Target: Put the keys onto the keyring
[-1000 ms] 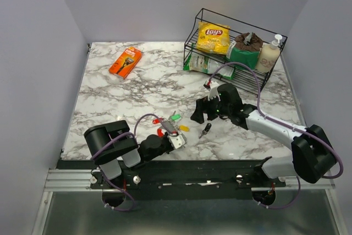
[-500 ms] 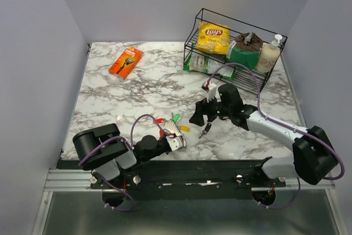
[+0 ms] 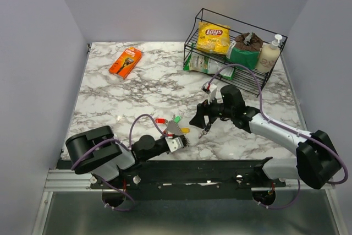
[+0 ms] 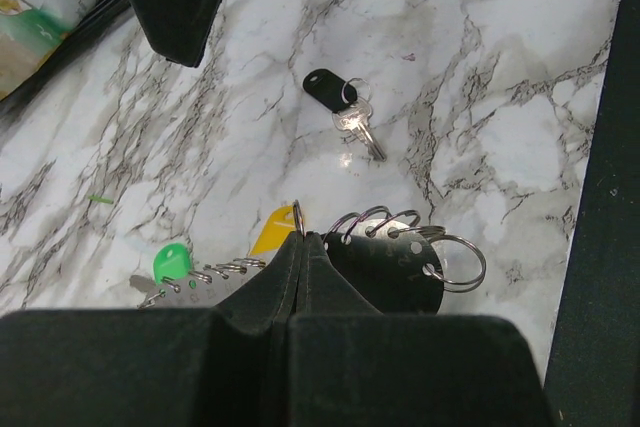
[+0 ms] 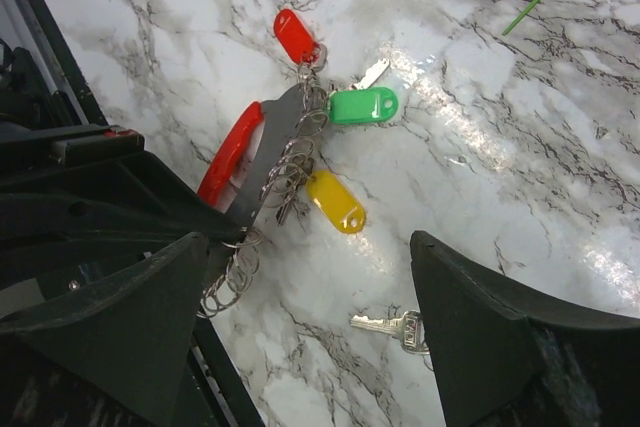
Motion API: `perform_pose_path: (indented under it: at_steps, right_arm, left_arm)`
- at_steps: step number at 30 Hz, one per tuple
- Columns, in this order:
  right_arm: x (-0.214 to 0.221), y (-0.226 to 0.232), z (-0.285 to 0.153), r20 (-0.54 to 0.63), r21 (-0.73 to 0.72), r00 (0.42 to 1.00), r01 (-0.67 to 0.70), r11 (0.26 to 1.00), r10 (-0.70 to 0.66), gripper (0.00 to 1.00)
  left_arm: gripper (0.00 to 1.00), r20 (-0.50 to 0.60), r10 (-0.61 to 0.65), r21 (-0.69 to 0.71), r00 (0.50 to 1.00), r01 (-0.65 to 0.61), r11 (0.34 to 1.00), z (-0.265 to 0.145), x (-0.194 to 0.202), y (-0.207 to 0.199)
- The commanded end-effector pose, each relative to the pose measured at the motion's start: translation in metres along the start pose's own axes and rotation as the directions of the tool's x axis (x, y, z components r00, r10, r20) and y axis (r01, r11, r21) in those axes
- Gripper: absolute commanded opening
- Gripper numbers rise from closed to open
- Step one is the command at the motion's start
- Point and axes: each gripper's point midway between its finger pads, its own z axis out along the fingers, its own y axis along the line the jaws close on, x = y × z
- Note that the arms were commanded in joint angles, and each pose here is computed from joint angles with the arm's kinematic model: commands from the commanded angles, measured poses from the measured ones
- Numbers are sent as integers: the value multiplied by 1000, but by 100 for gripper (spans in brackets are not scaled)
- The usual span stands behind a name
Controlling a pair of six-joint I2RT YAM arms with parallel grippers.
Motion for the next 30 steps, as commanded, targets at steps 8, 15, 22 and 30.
perform_pose_path:
  at_steps: [8,15,22,30]
  right_arm:
    - [-3,9,-5,32,-46,998,51,998,-49,90]
    - [-6,10,-6,39,-45,998,58,997,-56,90]
    - [-8,9,-6,41,-41,997,63,997,-61,90]
    - [-7,7,-3,35,-40,998,61,997,-59,90]
  left_arm:
    - [0,302,238,-94,923,-219,971,-29,-72,13]
    - [0,316,393,-124,864,-373,920,-35,-80,10]
    - [0,334,473,-151,815,-449,881,-39,-90,9]
    - [0,293,483,-157,825,-457,876,-35,-88,14]
